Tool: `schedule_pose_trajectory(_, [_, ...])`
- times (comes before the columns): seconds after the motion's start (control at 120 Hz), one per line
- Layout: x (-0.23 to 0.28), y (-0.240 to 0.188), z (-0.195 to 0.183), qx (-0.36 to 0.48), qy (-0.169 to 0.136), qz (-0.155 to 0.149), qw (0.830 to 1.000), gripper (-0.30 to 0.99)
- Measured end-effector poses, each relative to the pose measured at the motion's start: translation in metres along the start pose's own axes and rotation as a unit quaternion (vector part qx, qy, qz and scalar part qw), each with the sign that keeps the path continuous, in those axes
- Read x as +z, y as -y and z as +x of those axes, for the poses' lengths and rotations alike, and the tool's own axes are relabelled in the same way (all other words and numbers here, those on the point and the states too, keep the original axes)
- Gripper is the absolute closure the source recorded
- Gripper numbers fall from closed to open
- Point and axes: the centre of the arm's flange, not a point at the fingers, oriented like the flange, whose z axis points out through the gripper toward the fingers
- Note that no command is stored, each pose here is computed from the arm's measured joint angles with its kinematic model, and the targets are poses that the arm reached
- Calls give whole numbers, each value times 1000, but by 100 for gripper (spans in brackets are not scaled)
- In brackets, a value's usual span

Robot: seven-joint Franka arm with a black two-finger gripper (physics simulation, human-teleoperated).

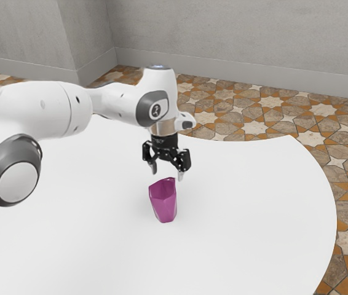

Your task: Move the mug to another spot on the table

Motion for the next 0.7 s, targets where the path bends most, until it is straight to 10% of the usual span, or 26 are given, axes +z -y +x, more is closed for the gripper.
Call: schedule_pose_trajectory(0.7, [42, -8, 10, -7, 23, 5, 1000, 1])
